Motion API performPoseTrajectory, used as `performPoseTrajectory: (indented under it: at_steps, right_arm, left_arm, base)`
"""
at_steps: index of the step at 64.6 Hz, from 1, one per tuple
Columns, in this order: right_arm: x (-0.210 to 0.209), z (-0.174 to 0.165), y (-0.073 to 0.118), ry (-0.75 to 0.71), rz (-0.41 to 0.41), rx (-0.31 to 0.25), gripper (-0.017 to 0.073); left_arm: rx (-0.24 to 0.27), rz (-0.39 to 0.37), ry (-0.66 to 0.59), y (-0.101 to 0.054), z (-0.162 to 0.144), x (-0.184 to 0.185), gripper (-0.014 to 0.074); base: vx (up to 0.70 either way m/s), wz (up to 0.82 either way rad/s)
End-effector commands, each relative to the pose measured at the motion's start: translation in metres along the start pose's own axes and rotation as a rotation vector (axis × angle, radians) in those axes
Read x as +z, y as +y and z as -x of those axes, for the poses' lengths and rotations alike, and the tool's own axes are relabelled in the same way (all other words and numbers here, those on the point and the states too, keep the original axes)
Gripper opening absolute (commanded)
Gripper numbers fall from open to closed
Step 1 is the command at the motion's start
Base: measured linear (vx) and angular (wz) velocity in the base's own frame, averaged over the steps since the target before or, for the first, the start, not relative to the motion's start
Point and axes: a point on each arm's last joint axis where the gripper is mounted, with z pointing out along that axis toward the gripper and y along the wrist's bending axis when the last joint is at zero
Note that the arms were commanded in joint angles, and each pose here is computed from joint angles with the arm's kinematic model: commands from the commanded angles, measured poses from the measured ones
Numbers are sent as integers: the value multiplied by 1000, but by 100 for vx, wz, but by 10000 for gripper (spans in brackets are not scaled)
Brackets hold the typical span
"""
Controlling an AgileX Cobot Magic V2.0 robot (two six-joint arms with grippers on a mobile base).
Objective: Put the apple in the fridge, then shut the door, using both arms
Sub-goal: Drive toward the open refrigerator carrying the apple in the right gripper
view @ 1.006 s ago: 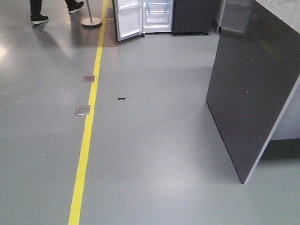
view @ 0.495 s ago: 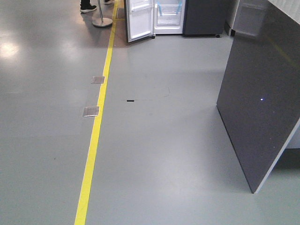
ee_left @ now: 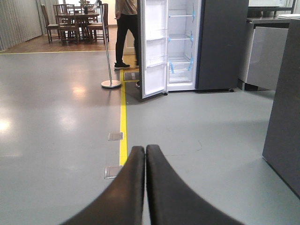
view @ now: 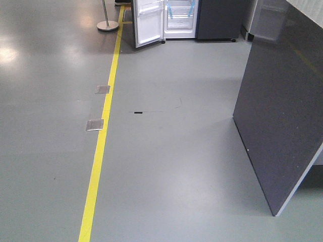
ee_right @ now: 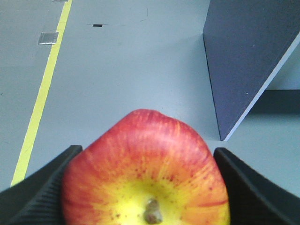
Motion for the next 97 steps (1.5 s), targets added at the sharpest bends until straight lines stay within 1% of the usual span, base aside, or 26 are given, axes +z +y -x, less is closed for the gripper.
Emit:
performPoseTrajectory:
  at_steps: [1, 97]
  right_arm:
    - [-6, 13, 0, -94, -5, -2, 16]
    - [-6, 13, 0, -94, -5, -2, 16]
  left_arm:
    - [-3, -21, -70, -1, 1, 0, -5]
    - [-3, -21, -70, -1, 1, 0, -5]
  base:
    - [13, -3]
    - [16, 1]
